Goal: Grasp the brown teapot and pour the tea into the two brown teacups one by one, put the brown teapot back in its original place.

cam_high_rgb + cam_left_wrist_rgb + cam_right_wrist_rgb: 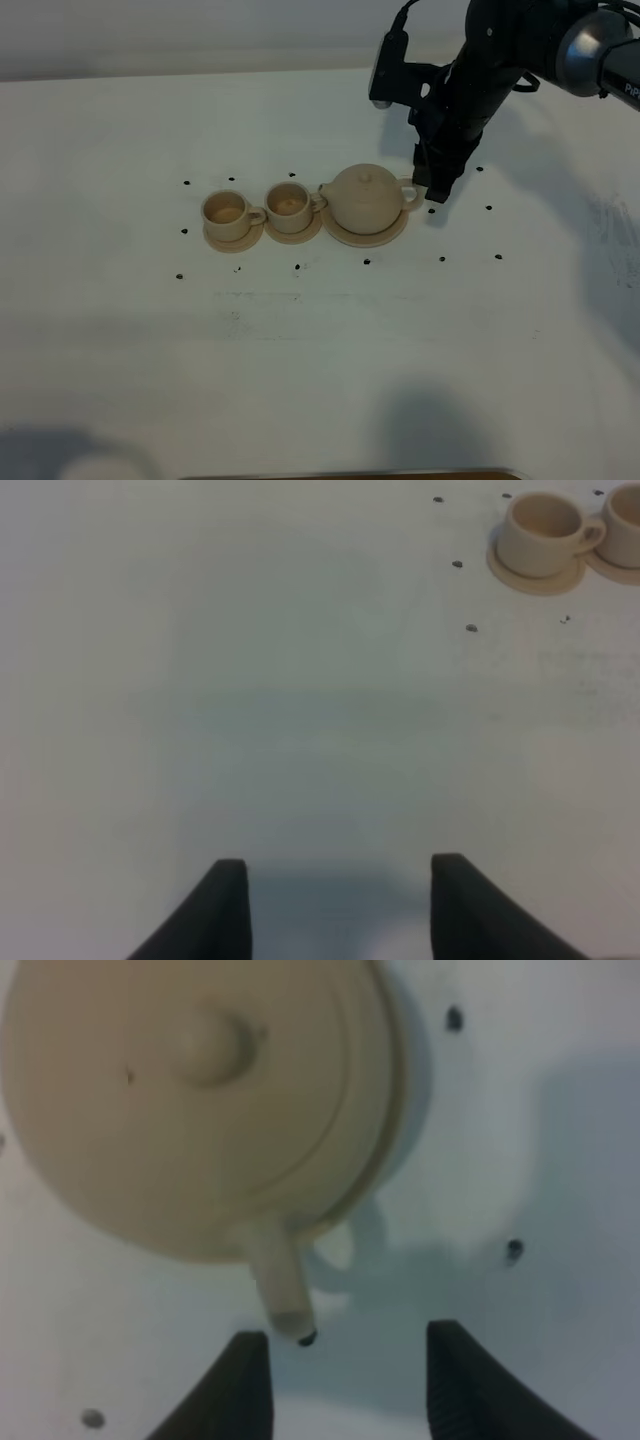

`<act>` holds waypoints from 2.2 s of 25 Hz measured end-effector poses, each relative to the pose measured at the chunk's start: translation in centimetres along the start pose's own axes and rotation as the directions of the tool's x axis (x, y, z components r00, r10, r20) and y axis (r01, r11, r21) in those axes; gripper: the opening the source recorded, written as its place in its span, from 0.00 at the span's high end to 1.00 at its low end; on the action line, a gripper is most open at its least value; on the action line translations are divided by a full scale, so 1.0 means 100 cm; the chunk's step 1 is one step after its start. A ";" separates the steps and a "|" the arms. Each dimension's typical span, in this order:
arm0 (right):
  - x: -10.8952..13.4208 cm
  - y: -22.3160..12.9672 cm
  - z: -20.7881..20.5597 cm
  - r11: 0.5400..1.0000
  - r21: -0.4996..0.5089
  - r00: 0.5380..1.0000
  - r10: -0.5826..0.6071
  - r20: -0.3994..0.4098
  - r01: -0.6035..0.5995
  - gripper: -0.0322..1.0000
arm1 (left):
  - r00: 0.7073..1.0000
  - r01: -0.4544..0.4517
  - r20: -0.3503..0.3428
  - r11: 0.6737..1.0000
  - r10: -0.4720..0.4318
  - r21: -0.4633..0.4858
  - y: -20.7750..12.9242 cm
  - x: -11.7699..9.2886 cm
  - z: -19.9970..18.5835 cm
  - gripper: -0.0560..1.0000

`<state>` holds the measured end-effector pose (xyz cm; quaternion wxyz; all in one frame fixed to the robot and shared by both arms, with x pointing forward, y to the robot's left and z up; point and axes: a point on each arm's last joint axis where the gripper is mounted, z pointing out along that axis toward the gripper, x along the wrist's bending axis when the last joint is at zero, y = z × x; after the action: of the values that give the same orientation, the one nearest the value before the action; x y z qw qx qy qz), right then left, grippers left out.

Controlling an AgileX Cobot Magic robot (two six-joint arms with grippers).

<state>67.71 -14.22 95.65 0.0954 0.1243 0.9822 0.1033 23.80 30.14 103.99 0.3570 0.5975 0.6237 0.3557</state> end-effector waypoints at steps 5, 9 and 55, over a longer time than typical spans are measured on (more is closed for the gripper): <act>0.002 0.000 0.000 0.999 0.017 0.999 -0.044 -0.030 0.044 0.63 | 1.000 0.000 0.000 1.000 0.000 0.000 0.000 0.000 0.000 0.50; 0.003 0.001 0.000 0.998 0.019 0.998 -0.059 -0.038 0.060 0.63 | 1.000 0.000 0.000 1.000 0.000 0.000 0.000 0.000 0.000 0.50; 0.004 0.014 0.028 0.994 0.039 0.992 -0.094 -0.083 0.098 0.66 | 1.000 0.000 0.000 1.000 0.000 0.000 0.000 0.000 0.000 0.50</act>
<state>68.25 -12.31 93.22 0.0578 0.0747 0.9921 0.0825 23.80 30.14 103.99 0.3570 0.5975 0.6237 0.3557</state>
